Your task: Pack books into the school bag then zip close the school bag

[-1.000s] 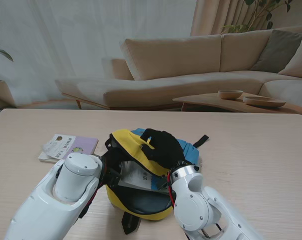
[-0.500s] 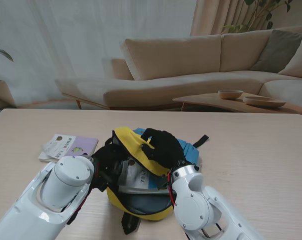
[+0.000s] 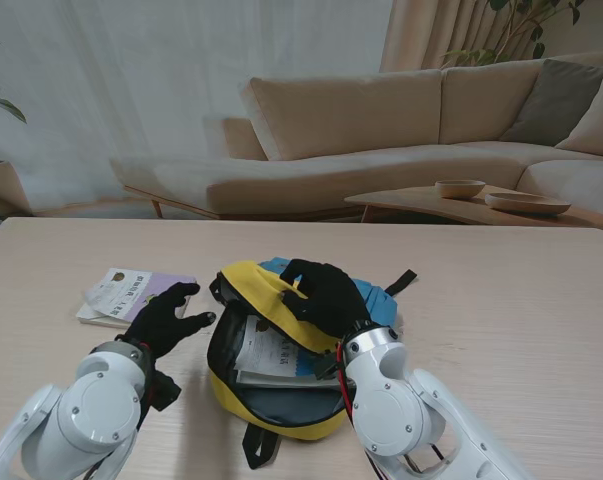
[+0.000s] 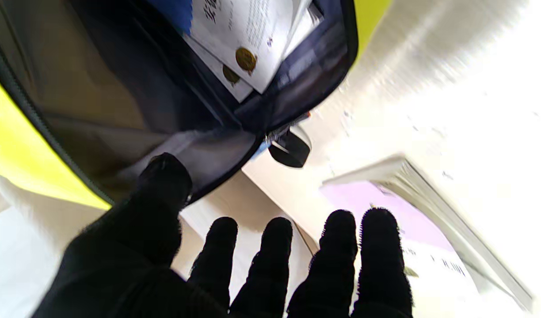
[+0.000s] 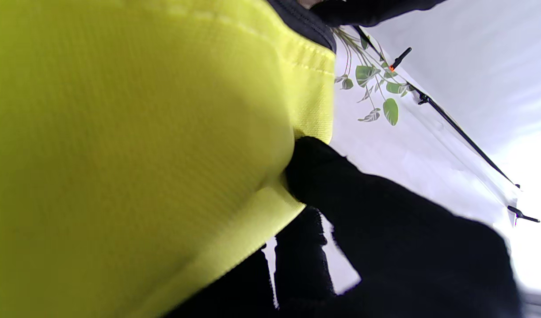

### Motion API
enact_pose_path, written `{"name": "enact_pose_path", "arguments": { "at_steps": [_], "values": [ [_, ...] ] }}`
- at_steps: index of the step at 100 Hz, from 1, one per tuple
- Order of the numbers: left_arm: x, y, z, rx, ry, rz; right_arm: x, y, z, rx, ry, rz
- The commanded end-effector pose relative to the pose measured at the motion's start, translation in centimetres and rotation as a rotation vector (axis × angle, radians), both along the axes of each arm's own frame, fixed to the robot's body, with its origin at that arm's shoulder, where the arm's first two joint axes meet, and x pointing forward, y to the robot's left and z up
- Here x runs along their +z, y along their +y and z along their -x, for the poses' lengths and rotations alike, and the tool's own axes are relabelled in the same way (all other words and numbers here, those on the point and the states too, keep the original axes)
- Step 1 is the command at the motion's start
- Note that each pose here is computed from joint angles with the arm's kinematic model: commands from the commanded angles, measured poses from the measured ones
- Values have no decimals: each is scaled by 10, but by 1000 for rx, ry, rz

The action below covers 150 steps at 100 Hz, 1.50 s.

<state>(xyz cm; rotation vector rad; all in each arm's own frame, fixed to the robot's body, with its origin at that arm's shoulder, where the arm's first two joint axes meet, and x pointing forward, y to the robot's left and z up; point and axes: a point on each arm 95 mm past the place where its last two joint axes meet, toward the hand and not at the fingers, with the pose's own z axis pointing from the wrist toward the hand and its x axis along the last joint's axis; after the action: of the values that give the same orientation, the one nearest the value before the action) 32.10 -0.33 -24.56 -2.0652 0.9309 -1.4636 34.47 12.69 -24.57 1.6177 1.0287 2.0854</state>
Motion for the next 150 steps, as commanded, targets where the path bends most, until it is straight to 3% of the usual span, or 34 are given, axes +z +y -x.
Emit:
{"name": "enact_pose_path", "arguments": {
  "at_steps": [1,22,64,97,117,132,150],
  "values": [
    [3,-1,7,-5,-2,11,-3,4,4,32,17,4],
    [11,13,13,8,-88,-40,-16,5,9,102,63,54],
    [15,18,15,-25,-141,-117,-55,16,24,231,125,192],
    [14,16,18,-173,-145,-258,-88,23,33,300,140,312],
    [11,21,21,-277,-144,-347,-101,24,36,319,155,340],
    [9,25,22,-306,-147,-404,-103,20,37,327,169,338],
    [5,35,18,-352,-173,-474,-92,11,38,329,143,309]
  ]
}}
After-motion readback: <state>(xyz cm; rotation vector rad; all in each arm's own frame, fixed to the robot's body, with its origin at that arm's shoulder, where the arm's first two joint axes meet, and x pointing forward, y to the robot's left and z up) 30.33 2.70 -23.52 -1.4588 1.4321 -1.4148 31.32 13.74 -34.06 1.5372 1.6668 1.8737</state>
